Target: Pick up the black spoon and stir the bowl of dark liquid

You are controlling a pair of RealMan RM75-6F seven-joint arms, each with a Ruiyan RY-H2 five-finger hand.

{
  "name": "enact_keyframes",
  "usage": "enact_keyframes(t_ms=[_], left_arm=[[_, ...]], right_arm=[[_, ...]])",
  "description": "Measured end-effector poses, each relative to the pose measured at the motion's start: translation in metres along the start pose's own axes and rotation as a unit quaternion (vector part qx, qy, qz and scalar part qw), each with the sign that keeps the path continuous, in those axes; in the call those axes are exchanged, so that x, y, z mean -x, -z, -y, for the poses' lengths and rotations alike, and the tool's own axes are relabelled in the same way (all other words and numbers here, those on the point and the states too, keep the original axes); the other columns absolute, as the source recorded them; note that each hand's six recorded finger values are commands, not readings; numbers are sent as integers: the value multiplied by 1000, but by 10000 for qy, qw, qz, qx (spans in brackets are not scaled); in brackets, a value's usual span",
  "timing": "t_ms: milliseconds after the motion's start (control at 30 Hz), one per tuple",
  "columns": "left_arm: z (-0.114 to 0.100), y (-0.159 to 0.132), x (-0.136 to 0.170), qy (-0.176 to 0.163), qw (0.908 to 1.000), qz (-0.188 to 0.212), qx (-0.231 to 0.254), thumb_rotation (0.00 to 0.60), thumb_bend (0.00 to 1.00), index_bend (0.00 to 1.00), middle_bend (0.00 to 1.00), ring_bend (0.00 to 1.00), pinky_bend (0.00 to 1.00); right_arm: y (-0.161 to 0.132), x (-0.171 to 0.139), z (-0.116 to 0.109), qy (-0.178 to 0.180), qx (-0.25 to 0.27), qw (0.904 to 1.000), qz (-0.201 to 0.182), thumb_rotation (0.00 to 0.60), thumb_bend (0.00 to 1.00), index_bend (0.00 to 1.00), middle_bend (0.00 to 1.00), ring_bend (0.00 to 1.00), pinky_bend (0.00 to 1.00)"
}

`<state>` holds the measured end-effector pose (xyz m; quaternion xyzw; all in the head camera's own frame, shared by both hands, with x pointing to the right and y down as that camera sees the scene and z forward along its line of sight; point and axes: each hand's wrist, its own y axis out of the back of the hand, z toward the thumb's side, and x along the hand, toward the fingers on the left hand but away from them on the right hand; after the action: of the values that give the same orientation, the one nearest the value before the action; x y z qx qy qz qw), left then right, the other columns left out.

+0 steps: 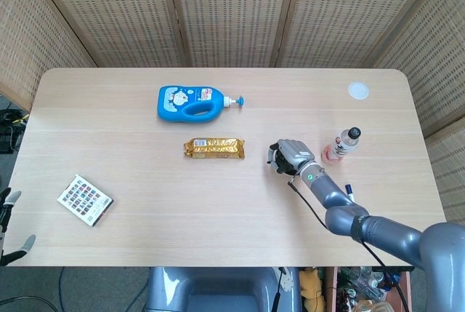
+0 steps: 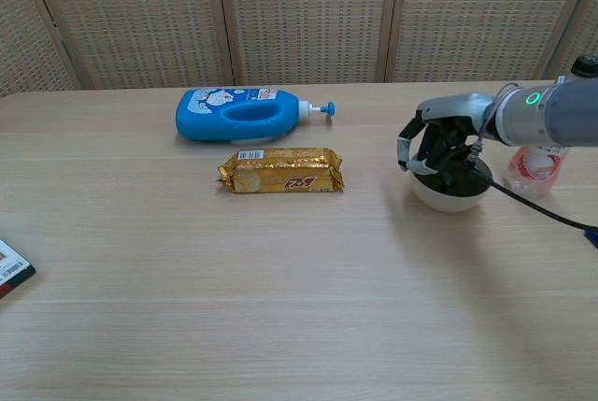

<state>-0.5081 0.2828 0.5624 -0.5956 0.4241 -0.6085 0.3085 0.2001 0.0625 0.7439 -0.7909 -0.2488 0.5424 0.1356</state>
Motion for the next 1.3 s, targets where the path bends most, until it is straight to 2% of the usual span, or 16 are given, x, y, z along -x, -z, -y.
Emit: enact_keyframes(t_ms=[67,133,233,333,667,800,867,933,1033,1300], left_arm=[[0,-1,-1,-8,10000,18,9,600,293,0,0,0,0],[0,-1,0,-9,10000,26,14,600,294,0,0,0,0],[-1,-1,0,-15,10000,18,16,600,294,0,0,0,0],[-1,-1,1,-18,10000,16,15,600,293,0,0,0,0],[-2,-1,1,-40,10000,24,24,600,294,0,0,0,0],[-4,0,2,-60,10000,10,13,600,293,0,0,0,0],[-5,1,1,-78,10000,8,6,600,293,0,0,0,0],[-6,1,1,-90,10000,8,0,600,293,0,0,0,0],[-6,1,0,-93,10000,18,-4,600,294,0,0,0,0],[-9,-4,-5,-212,9997,120,-46,600,294,0,0,0,0]], right_arm=[[2,-3,-1,37,4,10000,8,600,435,607,957,981,1000],[3,-5,-3,86,14,10000,17,600,251,546,957,981,1000],[4,-7,-5,152,54,9999,12,600,102,473,956,981,1000],[3,-9,-8,223,108,9997,-10,600,30,447,956,981,1000],[-7,-20,-15,386,228,9988,-195,600,3,404,939,981,1000],[-14,-28,-18,471,370,9977,-331,600,12,404,855,976,1000],[-17,-34,-20,549,398,9968,-419,600,51,404,801,942,1000],[-19,-41,-23,655,379,9959,-498,600,162,404,743,874,999],[-19,-54,-29,893,382,9934,-613,600,255,404,676,774,965],[4,-111,-44,2025,183,9771,-633,600,295,414,548,591,808]])
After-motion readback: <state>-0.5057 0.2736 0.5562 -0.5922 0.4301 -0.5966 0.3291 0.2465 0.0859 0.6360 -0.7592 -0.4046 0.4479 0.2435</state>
